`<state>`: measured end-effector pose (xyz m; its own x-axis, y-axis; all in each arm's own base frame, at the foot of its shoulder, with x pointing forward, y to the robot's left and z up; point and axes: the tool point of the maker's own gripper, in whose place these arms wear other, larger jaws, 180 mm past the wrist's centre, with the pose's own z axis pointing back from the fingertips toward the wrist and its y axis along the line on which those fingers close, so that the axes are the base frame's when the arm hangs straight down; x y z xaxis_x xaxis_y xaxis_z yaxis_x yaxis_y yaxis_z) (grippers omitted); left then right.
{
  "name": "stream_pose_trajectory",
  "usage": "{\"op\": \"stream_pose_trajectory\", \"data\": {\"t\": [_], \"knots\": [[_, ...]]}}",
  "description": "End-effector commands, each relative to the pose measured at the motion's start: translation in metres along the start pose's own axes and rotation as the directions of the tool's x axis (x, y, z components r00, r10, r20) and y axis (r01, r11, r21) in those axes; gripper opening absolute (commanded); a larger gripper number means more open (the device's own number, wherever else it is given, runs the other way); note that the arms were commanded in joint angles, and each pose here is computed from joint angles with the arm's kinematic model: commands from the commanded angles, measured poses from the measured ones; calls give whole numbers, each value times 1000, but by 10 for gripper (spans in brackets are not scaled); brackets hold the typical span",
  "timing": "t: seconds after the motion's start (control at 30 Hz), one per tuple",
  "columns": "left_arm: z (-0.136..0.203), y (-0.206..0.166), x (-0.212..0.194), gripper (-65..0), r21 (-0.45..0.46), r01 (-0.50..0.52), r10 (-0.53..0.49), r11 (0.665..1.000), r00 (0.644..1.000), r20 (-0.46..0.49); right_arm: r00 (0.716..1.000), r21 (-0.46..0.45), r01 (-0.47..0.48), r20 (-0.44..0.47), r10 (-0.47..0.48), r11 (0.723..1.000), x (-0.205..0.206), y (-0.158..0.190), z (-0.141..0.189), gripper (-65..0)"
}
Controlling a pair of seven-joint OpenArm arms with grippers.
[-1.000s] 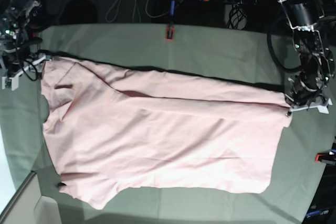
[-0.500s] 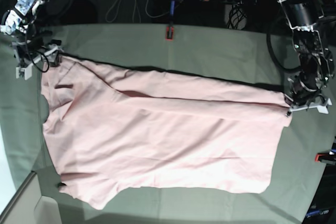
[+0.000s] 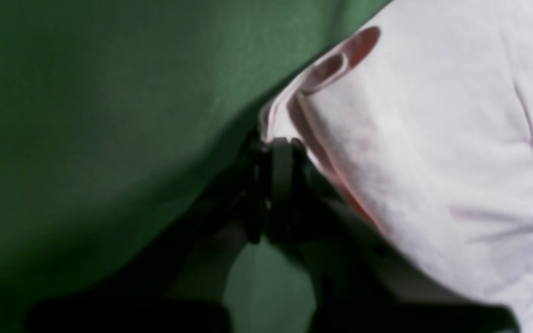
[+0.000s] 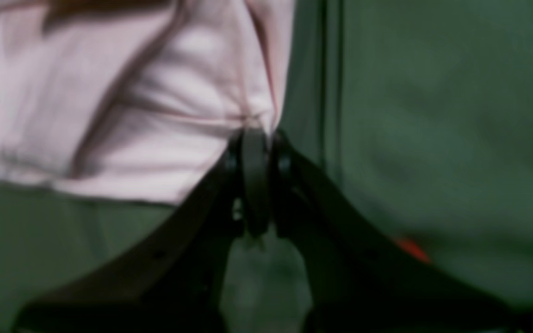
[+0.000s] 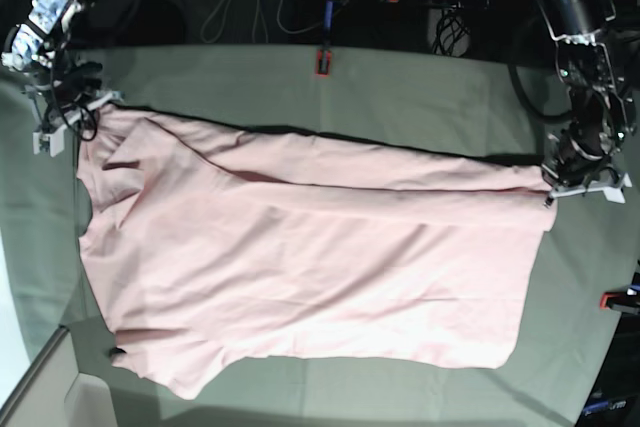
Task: Layout the t-shirt on the table in an organized manner, then fold the t-shirt properly
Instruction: 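Pull the folded edge taut with both grippers and release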
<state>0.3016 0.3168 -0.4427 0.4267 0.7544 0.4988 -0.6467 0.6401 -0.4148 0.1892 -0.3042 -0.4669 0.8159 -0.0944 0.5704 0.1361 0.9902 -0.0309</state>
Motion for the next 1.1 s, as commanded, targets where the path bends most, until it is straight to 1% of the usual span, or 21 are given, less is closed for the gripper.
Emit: {"op": "stream_pose_trajectory", "data": {"t": [0.0, 0.13, 0.2, 0.23, 0.33, 0.37, 0.4, 0.43, 0.5, 0.57, 0.63, 0.77, 0.93, 1.0, 1.07], "knots": [[8, -8, 23, -650, -21, 22, -21, 1000, 998, 65, 999, -35, -40, 29, 41, 999, 12, -13, 11, -650], [27, -23, 41, -650, -58, 70, -62, 996, 989, 133, 984, -108, -105, 134, 119, 989, 54, -24, 37, -650], [40, -32, 57, -650, -75, 108, -93, 991, 978, 184, 969, -149, -133, 190, 161, 980, 79, -28, 51, -650], [43, -33, 60, -650, -76, 115, -99, 990, 976, 195, 959, -166, -143, 219, 178, 976, 93, -29, 56, -650], [47, -37, 72, -650, -77, 132, -113, 988, 970, 213, 939, -190, -132, 292, 184, 973, 133, -29, 62, -650], [48, -44, 79, -650, -87, 139, -118, 987, 970, 214, 938, -195, -125, 295, 180, 973, 142, -29, 61, -650], [48, -52, 85, -650, -101, 140, -117, 985, 971, 208, 944, -214, -131, 271, 187, 968, 148, -35, 61, -650], [47, -59, 87, -650, -109, 139, -117, 984, 976, 183, 953, -230, -135, 234, 190, 964, 150, -39, 58, -650], [44, -67, 83, -650, -123, 133, -121, 984, 988, 101, 960, -252, -177, 169, 223, 951, 155, -42, 55, -650], [46, -72, 81, -650, -137, 140, -136, 981, 990, 41, 959, -268, -204, 136, 247, 941, 153, -44, 55, -650], [46, -72, 76, -650, -140, 140, -142, 980, 990, -4, 962, -266, -217, 106, 253, 939, 140, -47, 55, -650], [43, -61, 69, -650, -118, 138, -139, 983, 990, -5, 966, -253, -234, 53, 255, 939, 115, -47, 53, -650], [41, -22, 45, -650, -50, 146, -148, 988, 989, -27, 973, -214, -229, -47, 224, 950, 61, -41, 50, -650], [41, -4, 34, -649, -18, 151, -151, 988, 988, -32, 975, -201, -221, -66, 212, 954, 44, -38, 50, -650], [43, 14, 25, -649, 16, 158, -158, 987, 987, -33, 978, -195, -207, -57, 200, 959, 31, -36, 52, -650]]}}
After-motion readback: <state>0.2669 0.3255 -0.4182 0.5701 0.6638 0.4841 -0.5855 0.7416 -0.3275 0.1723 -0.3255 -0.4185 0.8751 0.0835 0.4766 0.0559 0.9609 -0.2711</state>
